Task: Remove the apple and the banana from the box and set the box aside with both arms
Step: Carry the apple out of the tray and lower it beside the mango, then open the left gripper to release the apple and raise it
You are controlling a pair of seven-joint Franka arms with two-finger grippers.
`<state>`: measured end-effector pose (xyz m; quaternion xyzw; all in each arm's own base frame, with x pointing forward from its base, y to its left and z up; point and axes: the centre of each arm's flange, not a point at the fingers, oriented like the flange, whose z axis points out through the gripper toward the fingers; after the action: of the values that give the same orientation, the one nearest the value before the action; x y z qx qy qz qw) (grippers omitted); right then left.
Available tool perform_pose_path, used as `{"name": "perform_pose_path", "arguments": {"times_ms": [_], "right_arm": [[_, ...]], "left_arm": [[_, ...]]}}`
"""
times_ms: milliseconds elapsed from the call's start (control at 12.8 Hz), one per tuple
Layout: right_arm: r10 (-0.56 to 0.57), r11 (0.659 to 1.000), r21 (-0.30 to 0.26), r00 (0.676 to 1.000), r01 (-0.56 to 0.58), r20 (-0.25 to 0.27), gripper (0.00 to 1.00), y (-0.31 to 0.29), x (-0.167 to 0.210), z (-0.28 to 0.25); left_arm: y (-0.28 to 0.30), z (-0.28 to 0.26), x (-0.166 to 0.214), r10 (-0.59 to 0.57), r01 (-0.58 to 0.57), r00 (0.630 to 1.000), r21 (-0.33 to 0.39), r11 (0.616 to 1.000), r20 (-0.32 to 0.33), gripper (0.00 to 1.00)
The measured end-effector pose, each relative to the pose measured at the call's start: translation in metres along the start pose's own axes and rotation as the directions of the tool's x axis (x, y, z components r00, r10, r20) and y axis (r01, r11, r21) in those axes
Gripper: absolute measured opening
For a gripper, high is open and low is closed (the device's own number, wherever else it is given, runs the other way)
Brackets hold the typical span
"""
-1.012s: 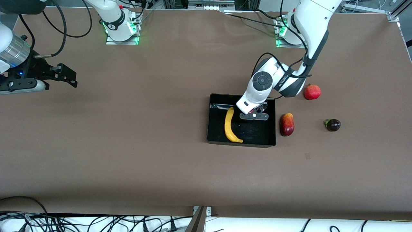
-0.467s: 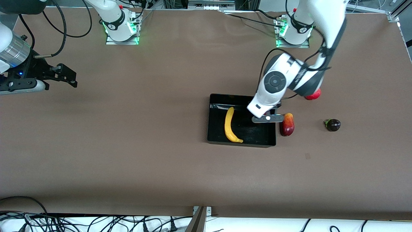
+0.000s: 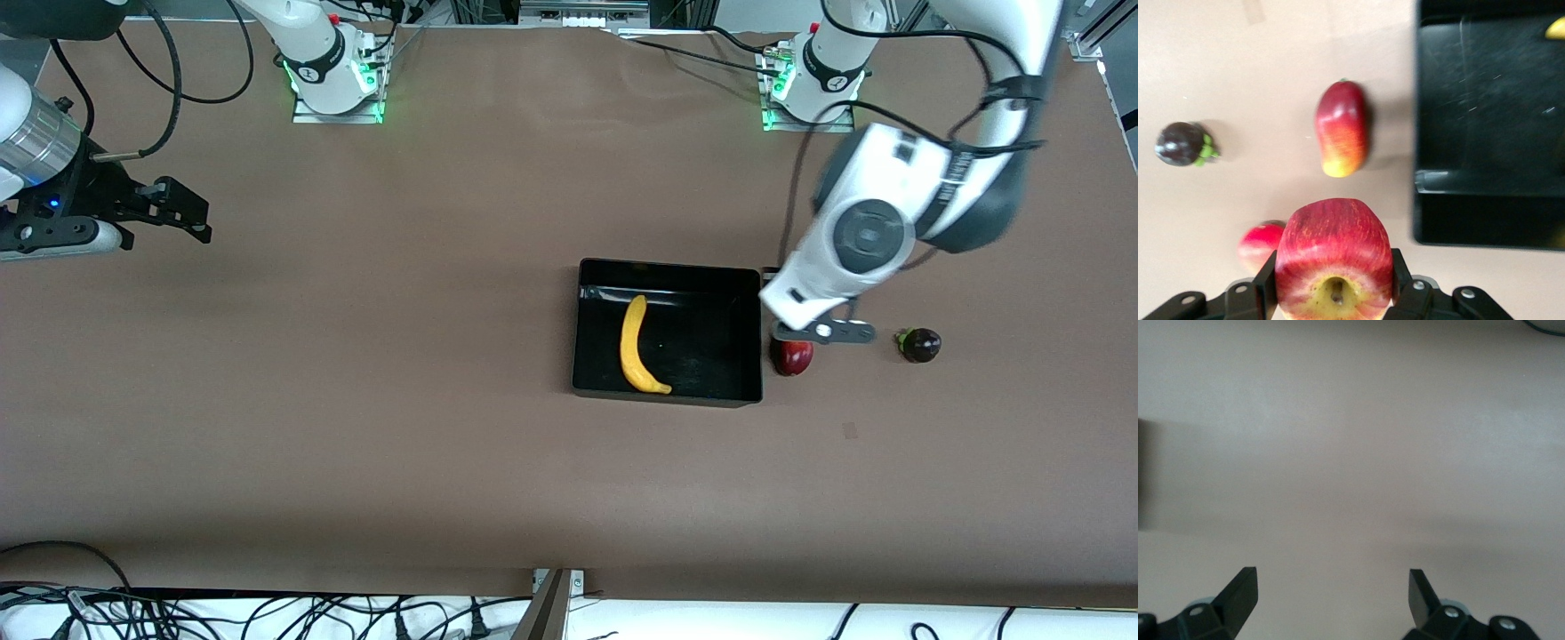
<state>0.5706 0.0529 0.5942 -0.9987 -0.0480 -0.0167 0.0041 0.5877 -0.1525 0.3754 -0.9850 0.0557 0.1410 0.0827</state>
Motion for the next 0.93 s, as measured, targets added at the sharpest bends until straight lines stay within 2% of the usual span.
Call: {"name": "perform_pose_path", "arguments": {"times_ms": [156,311,467,778,934], "right_arm": [[0.001,1.000,0.000,1.000,-0.001,-0.002,1.00,0.000,0.000,0.000],[0.001,1.000,0.000,1.000,-0.001,-0.006,1.00,0.000,0.001,-0.001],[0.001,1.000,0.000,1.000,-0.001,-0.019,1.00,0.001,0.002,-0.002],[0.001,1.000,0.000,1.000,-0.001,-0.021,1.00,0.001,0.003,0.000],[0.001,1.000,0.000,1.000,-0.001,-0.021,1.00,0.001,0.004,0.000]], "left_arm": [[-0.035,0.030,-0.003,0.042,-0.042,0.997,-0.012,0.999,0.060,0.66],[-0.053,0.071,-0.012,0.066,-0.064,0.995,-0.027,0.998,0.074,0.66],[-0.052,0.113,-0.031,0.079,-0.078,0.996,-0.034,0.996,0.040,0.66],[-0.030,0.190,-0.073,0.111,-0.118,0.988,-0.057,0.991,-0.105,0.66],[-0.026,0.207,-0.079,0.117,-0.127,0.984,-0.068,0.989,-0.136,0.66]]}}
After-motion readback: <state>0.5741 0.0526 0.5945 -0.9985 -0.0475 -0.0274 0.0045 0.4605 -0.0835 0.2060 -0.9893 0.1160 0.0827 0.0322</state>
